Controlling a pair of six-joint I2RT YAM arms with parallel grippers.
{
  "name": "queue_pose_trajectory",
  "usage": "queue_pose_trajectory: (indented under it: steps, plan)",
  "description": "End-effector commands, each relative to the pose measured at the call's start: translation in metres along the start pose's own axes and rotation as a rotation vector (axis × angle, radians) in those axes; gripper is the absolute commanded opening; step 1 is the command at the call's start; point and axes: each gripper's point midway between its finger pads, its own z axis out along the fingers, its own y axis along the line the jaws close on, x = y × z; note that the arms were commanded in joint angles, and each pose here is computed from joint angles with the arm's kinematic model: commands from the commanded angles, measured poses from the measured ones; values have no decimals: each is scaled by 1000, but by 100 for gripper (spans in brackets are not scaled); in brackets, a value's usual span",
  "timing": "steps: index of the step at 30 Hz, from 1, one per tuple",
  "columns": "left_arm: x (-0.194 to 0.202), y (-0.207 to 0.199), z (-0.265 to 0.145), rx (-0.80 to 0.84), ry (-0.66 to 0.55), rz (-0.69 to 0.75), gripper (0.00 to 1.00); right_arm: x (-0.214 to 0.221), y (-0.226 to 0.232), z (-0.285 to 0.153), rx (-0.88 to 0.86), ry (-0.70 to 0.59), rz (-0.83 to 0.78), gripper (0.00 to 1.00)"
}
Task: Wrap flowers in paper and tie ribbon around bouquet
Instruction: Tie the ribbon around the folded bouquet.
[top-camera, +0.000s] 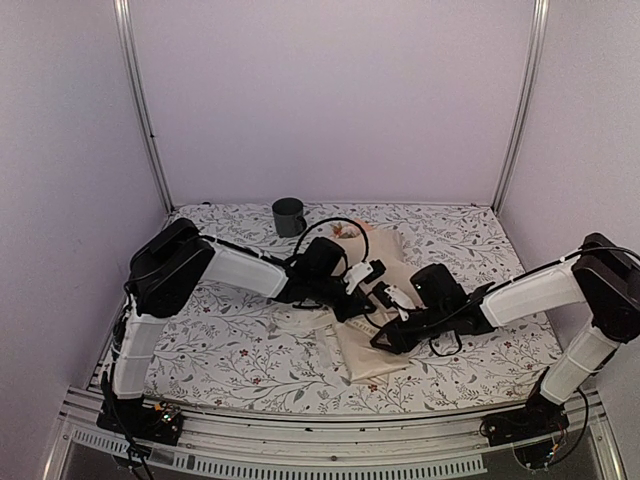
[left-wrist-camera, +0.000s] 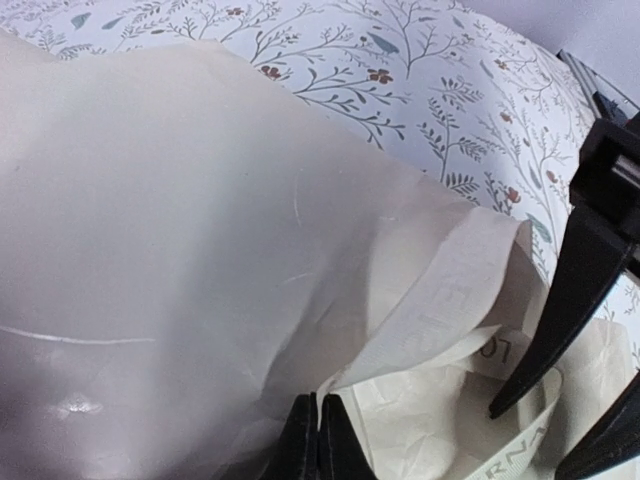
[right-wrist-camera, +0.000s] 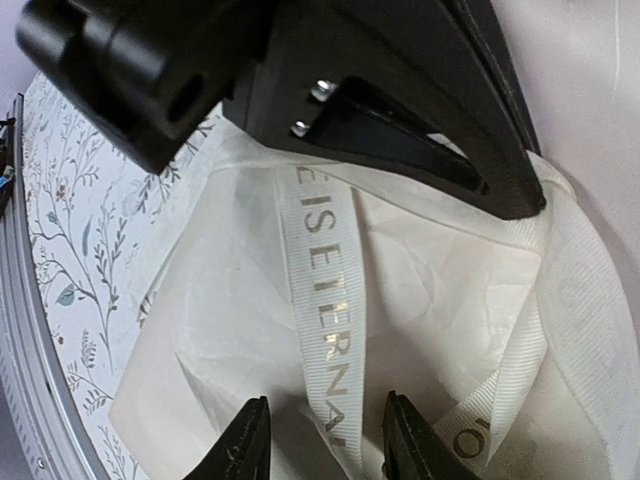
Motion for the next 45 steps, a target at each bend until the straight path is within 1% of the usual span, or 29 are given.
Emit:
queue_pose_trajectory:
  steps: [1,5,6,7,9,10,11,12,14,15,16,19,20,23,26,30,31,32,35,36,38,40,43,44,45]
  plan:
    - [25,8,4,3,69,-38,0,-6,-10,3,79,8,-39,38]
    - [24,7,3,5,68,-40,0,-16,-13,7,117,14,-67,35]
    - [24,7,4,7,69,-40,0,-18,-13,7,119,16,-74,32]
    - [24,7,3,6,69,-40,0,-19,-13,8,118,19,-84,27]
    - [24,7,3,3,73,-41,0,-23,-8,6,98,24,-100,12]
    - [24,8,2,-2,73,-40,0,-23,-4,4,85,28,-111,6]
    - [24,9,2,-11,75,-41,0,-25,0,-1,68,22,-114,3]
    - [24,13,1,-26,76,-41,0,-28,7,-9,44,5,-122,1]
    - [25,19,0,-56,79,-45,0,-35,26,-29,-32,-49,-134,0]
    - [25,22,0,-71,79,-48,0,-43,39,-44,-95,-96,-134,0]
    - [26,24,-1,-82,81,-47,0,-45,43,-55,-133,-124,-116,0]
    - [26,27,-1,-99,83,-41,0,-47,31,-82,-212,-214,45,0]
    - [26,27,-2,-99,83,-39,0,-47,21,-91,-225,-252,129,0]
    - [24,25,-4,-99,75,-34,0,-40,-4,-102,-240,-330,297,0]
    - [16,23,-8,-102,57,-27,0,-28,-15,-92,-226,-300,418,0]
    - [8,24,-15,-123,45,-23,2,-14,-49,-86,-170,-291,629,0]
    - [8,24,-16,-124,46,-23,4,-12,-56,-87,-157,-294,668,0]
    - [7,23,-17,-123,46,-23,10,-10,-61,-87,-145,-293,701,0]
    - [-4,19,-22,-110,26,-23,32,-4,-65,-78,-150,-250,737,0]
    - [-12,16,-27,-98,11,-23,40,-3,-65,-75,-159,-236,740,0]
    - [-28,9,-38,-76,-21,-20,54,0,-66,-71,-156,-220,750,0]
    - [-45,3,-51,-68,-51,-13,65,4,-69,-69,-143,-210,760,0]
    - [-52,-3,-68,-63,-47,-30,81,9,-70,-65,-135,-190,775,0]
    - [-50,-5,-72,-63,-35,-43,85,11,-71,-64,-132,-184,779,0]
    - [-47,-6,-76,-74,-25,-66,87,12,-72,-63,-130,-179,781,0]
